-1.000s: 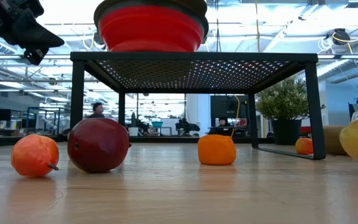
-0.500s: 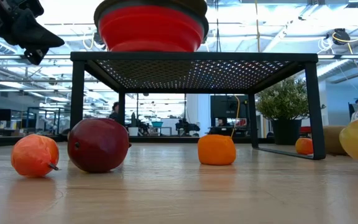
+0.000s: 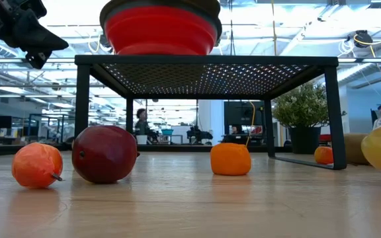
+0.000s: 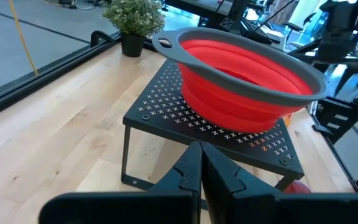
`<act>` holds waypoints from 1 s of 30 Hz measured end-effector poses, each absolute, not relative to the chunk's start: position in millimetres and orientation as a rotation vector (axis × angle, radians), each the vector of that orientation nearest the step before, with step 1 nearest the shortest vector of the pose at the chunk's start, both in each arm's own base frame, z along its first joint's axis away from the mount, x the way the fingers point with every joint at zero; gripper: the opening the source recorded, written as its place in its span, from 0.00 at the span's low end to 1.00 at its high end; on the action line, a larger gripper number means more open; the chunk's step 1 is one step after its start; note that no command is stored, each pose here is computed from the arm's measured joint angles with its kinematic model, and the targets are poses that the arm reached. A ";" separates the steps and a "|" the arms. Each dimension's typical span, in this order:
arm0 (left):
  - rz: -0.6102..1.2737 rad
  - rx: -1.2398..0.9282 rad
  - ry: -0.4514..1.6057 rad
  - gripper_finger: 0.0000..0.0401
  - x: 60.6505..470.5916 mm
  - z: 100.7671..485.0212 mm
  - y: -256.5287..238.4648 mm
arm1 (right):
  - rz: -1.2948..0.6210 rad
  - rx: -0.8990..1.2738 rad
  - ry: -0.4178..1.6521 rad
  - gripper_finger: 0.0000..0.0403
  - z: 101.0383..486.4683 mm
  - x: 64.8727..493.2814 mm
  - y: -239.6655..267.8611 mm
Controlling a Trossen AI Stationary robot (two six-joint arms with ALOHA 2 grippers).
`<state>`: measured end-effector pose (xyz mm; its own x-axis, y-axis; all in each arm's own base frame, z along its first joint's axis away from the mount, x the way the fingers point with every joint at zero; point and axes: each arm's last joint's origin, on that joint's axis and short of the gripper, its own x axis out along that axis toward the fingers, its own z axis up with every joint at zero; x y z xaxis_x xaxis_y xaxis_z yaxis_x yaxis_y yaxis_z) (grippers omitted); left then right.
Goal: Pick & Place Fruit
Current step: Put the mango into the red colander on the shelf
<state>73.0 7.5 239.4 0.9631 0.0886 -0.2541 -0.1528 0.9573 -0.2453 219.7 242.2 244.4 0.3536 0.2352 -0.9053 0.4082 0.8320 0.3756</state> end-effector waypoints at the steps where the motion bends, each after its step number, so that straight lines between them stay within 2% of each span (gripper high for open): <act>1: 0.124 -0.267 0.243 0.02 73.0 239.5 7.5 | -0.135 0.582 1.242 0.66 240.7 219.2 241.6; 9: 0.124 -0.267 0.243 0.02 73.0 239.4 7.5 | -0.228 0.405 1.261 0.66 229.2 216.1 233.8; 22: 0.124 -0.265 0.243 0.02 73.0 239.4 7.5 | -0.171 0.300 1.266 0.66 229.0 227.5 222.4; 30: 0.124 -0.264 0.243 0.02 73.0 239.4 7.5 | -0.148 0.279 1.275 0.66 215.3 229.8 216.4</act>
<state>73.0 7.5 239.4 0.9632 0.0890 -0.2537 -0.1524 0.9581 -0.2425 229.8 216.4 215.3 0.2881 0.0448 -0.9565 0.2628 0.9569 0.1239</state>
